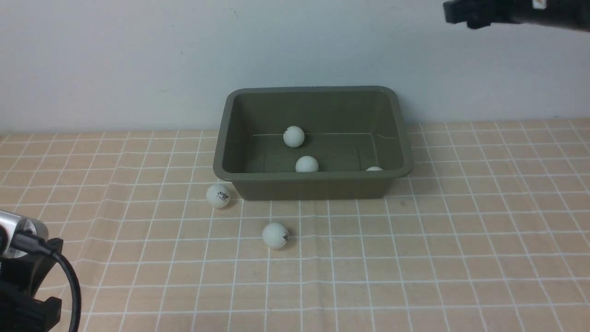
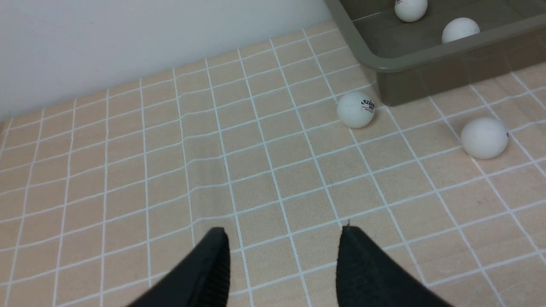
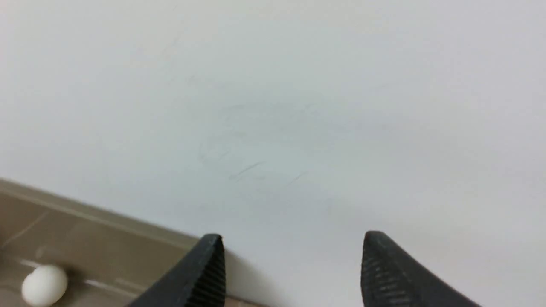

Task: Put the table tennis balls into the box on the light coffee tablecloth.
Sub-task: 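Reach for and grasp a ping pong ball on the table beside the basket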

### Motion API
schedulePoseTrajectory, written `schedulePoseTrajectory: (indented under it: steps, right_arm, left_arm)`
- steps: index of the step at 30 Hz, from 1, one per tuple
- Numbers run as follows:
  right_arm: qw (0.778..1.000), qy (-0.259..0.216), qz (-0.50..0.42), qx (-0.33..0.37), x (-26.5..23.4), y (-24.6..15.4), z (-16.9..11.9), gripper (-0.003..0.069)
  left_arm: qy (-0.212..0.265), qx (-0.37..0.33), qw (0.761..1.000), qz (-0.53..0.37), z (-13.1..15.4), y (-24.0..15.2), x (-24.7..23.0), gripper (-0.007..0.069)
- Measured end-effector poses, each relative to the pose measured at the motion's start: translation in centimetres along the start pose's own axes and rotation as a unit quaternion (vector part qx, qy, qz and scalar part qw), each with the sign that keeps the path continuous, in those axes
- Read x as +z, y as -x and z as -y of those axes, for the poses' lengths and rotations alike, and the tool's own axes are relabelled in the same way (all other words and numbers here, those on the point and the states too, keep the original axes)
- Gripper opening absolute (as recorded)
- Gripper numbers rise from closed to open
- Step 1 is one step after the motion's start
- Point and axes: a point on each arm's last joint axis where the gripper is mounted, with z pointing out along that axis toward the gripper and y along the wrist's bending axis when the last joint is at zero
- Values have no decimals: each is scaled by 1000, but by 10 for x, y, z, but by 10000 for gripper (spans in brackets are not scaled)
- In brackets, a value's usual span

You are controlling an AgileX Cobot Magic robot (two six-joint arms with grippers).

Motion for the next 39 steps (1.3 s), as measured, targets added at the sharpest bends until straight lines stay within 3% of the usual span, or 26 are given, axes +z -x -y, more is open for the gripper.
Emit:
schedulePoseTrajectory:
  steps: [8,14,21,25,39]
  right_arm:
    - [999,-28,13,-18,-40,19,16,337]
    - [999,-20,19,23,-68,29,20,298]
    - [996,84,3,10,-90,33,-14,276]
    - [993,113,-24,-8,-102,30,-20,276]
    - [998,55,14,-35,-230,37,29,276]
  left_arm:
    - [-2,-4,1000,1,0,0,0,314]
    - [-6,-13,1000,6,1,1,0,314]
    - [-5,-15,1000,14,1,3,0,314]
    - [-5,-15,1000,14,1,3,0,314]
    - [-16,-38,999,23,3,4,0,314]
